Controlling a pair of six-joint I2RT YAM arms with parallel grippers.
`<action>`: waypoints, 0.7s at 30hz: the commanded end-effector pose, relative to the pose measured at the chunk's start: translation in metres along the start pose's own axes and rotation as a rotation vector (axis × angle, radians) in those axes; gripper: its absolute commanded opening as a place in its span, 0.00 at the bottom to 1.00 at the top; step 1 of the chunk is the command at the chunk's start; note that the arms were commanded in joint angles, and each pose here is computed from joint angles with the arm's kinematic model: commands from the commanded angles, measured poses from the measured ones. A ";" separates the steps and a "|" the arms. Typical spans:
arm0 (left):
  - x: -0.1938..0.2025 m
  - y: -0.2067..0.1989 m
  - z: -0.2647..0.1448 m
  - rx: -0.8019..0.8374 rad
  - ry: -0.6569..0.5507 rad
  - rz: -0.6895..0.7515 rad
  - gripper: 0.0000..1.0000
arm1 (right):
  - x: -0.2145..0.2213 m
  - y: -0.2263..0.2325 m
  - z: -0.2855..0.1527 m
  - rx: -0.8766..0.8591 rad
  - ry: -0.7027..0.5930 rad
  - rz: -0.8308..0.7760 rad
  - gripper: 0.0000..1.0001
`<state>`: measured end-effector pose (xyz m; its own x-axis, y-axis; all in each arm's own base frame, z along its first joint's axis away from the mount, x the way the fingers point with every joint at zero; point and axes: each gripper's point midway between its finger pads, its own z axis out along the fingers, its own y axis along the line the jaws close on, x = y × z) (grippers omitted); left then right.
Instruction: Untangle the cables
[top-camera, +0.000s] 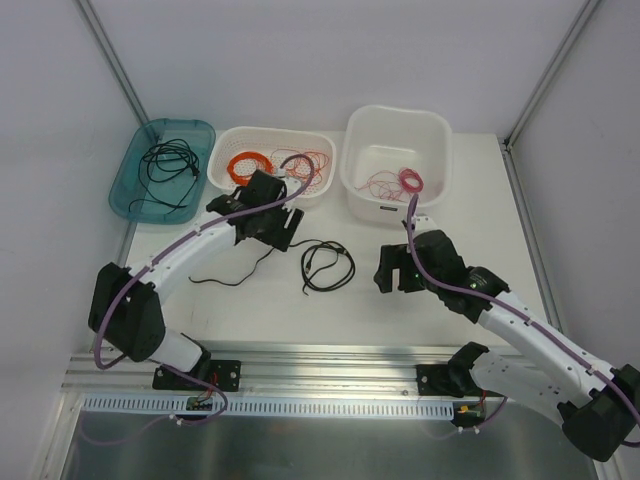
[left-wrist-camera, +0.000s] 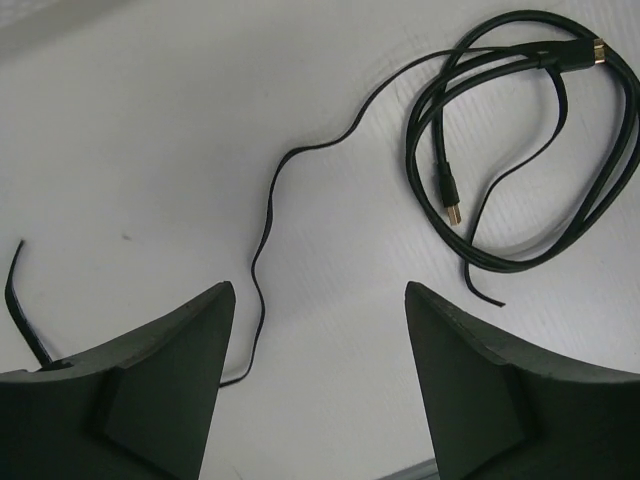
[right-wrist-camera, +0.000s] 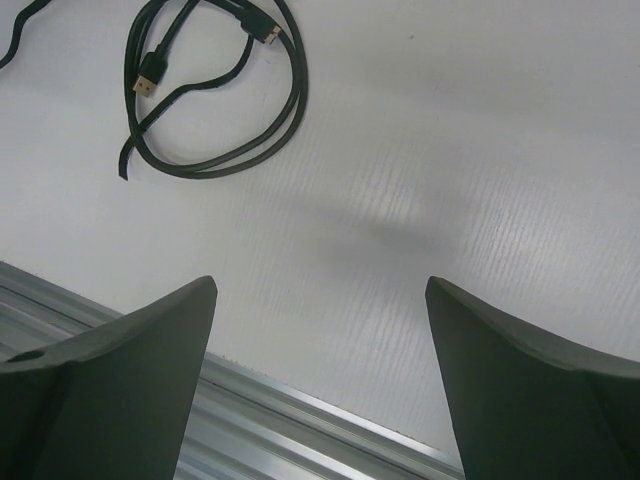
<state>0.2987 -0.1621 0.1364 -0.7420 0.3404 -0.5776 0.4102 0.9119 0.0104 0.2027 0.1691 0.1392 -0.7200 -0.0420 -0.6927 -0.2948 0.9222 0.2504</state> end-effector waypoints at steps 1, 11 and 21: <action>-0.018 -0.013 0.024 0.075 0.001 0.198 0.69 | -0.002 0.001 -0.006 -0.014 -0.013 -0.016 0.90; -0.032 -0.030 0.085 0.184 0.049 0.387 0.52 | 0.003 -0.006 -0.012 0.008 -0.007 -0.030 0.90; -0.024 -0.043 0.118 0.234 0.107 0.430 0.41 | 0.009 -0.009 -0.014 0.017 0.006 -0.013 0.90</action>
<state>0.3569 -0.2189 0.0486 -0.5761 0.6879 -0.4416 0.7472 0.6622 0.0568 0.1927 0.1589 0.1399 -0.7226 -0.0615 -0.6886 -0.3001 0.9252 0.2322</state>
